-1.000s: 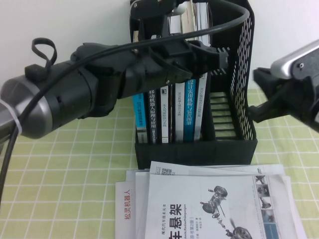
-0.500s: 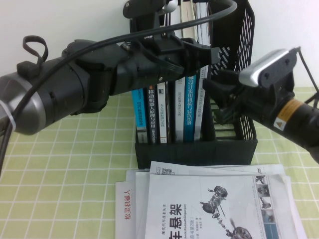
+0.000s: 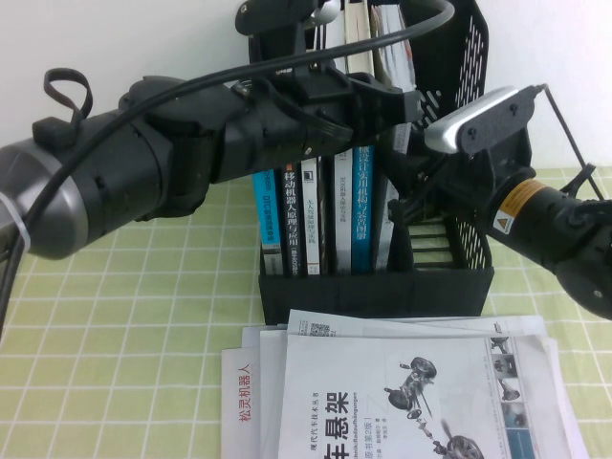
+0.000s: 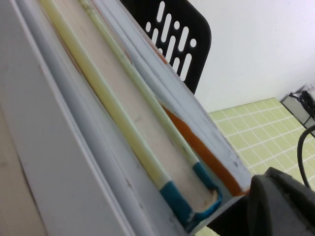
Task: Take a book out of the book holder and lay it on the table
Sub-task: Pick up the right side book from the book shelf
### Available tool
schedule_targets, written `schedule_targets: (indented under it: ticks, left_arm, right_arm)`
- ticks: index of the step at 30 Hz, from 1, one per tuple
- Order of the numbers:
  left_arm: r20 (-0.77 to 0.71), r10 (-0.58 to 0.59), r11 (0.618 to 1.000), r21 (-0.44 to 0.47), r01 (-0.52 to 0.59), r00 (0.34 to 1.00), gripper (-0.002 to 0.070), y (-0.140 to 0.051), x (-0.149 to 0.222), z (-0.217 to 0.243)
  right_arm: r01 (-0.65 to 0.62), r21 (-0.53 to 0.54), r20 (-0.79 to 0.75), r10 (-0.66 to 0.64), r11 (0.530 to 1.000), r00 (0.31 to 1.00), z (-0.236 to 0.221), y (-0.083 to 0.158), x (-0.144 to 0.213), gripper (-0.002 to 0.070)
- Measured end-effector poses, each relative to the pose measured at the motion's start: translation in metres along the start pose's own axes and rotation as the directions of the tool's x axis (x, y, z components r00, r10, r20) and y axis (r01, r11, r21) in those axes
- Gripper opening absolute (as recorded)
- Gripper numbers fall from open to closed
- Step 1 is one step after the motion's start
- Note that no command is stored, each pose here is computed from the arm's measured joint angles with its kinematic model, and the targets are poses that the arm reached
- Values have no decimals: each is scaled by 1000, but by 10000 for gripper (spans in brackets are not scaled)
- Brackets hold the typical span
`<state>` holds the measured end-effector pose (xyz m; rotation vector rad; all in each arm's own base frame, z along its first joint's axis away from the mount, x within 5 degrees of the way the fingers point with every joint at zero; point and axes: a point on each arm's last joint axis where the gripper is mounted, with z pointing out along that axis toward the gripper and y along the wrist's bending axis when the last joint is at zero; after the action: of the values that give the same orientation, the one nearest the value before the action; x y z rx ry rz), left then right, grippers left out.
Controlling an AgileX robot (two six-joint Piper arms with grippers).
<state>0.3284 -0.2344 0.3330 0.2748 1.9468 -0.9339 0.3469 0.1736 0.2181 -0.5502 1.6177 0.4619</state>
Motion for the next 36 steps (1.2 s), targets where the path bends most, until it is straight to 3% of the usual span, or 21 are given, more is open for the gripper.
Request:
schedule_targets:
  ticks: [6, 12, 18, 24, 30, 36]
  left_arm:
    - [2, 0, 1000, -3, 0, 1000, -3, 0, 0, 0]
    - [-20, 0, 1000, 26, 0, 1000, -3, -2, 2, 0]
    - [-73, 13, 994, 108, -5, 997, -3, -11, 5, -4]
    - [-18, 97, 983, 161, -93, 995, -3, -29, -11, -28]
    - [114, 165, 967, 179, -184, 980, -3, -53, -37, -71]
    - [234, 193, 947, 208, -243, 953, -3, -77, -57, -120]
  right_arm:
    - [-18, 12, -68, 19, 1000, 997, 7, -2, 23, 276]
    - [-21, -1, -36, 21, 1000, 999, 9, -1, 25, 114]
    - [-52, -22, -9, 52, 998, 999, 10, 0, 25, 118]
    - [-48, -48, 15, 49, 998, 999, 2, 4, 19, 117]
    - [-14, -43, 86, 17, 999, 996, -16, 7, -7, 118]
    - [55, 16, 239, -58, 998, 969, -39, 7, -56, 118]
